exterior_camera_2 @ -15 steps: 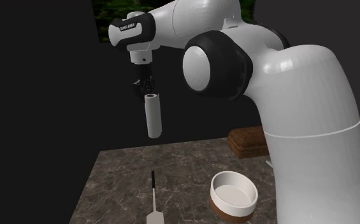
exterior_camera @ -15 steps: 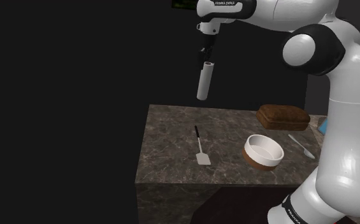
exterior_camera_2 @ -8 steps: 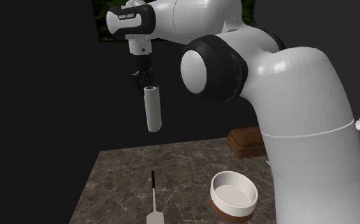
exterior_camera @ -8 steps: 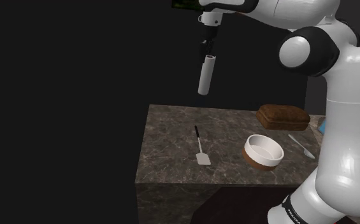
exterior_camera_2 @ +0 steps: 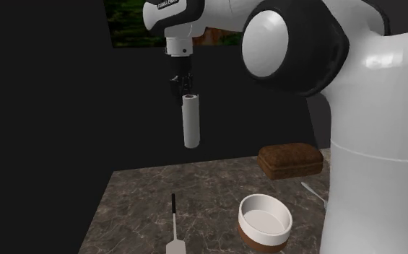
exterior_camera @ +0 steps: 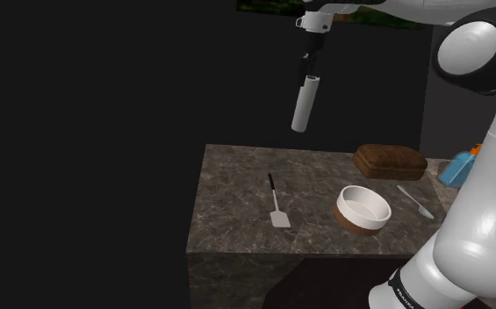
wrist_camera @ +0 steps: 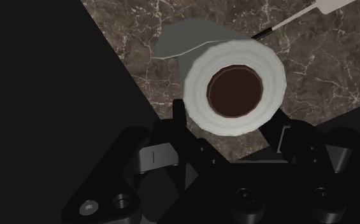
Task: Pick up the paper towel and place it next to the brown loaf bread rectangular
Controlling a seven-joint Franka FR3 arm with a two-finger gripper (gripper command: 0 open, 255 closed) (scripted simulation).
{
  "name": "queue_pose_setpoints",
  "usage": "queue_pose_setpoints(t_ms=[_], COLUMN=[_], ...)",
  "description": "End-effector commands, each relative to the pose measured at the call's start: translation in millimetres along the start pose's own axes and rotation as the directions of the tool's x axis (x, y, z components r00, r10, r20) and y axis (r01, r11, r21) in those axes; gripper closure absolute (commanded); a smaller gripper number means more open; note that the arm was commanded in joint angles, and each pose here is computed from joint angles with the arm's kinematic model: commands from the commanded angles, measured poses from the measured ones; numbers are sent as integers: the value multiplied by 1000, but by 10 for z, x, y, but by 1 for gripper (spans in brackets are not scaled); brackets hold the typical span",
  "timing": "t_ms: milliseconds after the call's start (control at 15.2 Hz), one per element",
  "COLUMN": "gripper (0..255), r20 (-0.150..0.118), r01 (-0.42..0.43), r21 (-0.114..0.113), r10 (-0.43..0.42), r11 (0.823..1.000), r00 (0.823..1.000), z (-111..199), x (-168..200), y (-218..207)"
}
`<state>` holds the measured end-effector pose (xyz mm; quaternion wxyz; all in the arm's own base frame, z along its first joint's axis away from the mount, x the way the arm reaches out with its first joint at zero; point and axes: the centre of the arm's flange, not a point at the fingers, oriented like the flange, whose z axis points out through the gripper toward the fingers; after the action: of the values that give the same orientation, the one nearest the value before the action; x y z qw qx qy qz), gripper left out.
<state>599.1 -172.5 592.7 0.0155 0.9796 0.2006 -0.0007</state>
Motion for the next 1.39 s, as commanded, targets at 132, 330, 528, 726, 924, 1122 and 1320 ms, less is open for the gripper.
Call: queue_pose_setpoints(t_ms=[132,330,528,726,924,1122,1320], gripper=[255,255,255,255,255,255,255], r20=[0,0,0,0,0,0,0], r01=[1,1,1,1,1,1,1], r21=[0,0,0,0,0,0,0], r10=[-1,-1,-1,-1,-1,-1,-1], r11=[1000,1000,1000,1000,1000,1000,1000], r00=[1000,1000,1000,1000,1000,1000,1000], z=[-65,-122,-178,-235,-292,-348,-405], x=[-498,-886,-1274,-1663,-2051,-2440,-2828], y=[95,148,201,254,307,360,413])
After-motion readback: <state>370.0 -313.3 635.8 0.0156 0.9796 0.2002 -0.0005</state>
